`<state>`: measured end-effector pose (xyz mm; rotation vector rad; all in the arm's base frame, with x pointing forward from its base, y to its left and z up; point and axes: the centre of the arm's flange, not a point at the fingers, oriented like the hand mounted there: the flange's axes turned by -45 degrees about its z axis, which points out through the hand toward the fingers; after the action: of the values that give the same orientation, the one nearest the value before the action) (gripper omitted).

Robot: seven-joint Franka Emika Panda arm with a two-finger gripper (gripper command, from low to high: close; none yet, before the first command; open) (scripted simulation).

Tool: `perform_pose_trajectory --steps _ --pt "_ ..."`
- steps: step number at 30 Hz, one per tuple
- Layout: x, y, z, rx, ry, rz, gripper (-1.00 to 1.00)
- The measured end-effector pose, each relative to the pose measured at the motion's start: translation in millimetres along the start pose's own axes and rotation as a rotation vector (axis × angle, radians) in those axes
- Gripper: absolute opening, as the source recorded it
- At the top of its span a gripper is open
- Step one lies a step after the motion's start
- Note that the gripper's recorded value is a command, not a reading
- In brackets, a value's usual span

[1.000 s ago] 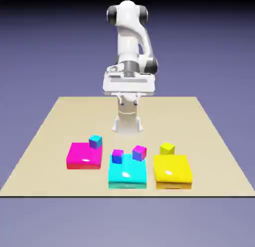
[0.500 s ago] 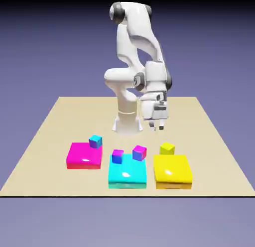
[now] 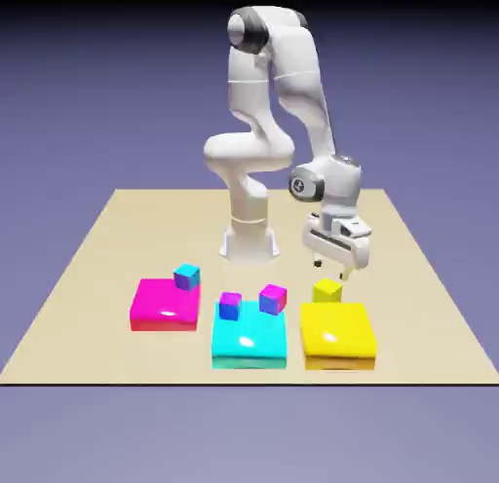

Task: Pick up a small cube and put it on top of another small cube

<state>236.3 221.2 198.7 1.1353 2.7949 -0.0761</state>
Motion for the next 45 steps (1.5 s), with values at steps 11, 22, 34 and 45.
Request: perform_pose_trajectory --steps 11,22,34,45 --pt "4.9 9.0 25.1 0.004 -0.004 0.002 0.00" --pt "3.7 2.8 62.7 0.000 -0.001 0.000 0.00" --pt "5.6 8.4 40.3 0.003 -0.005 0.001 -1.00" --pt "3.6 4.8 8.4 0.004 -0.002 -0.003 -1.00"
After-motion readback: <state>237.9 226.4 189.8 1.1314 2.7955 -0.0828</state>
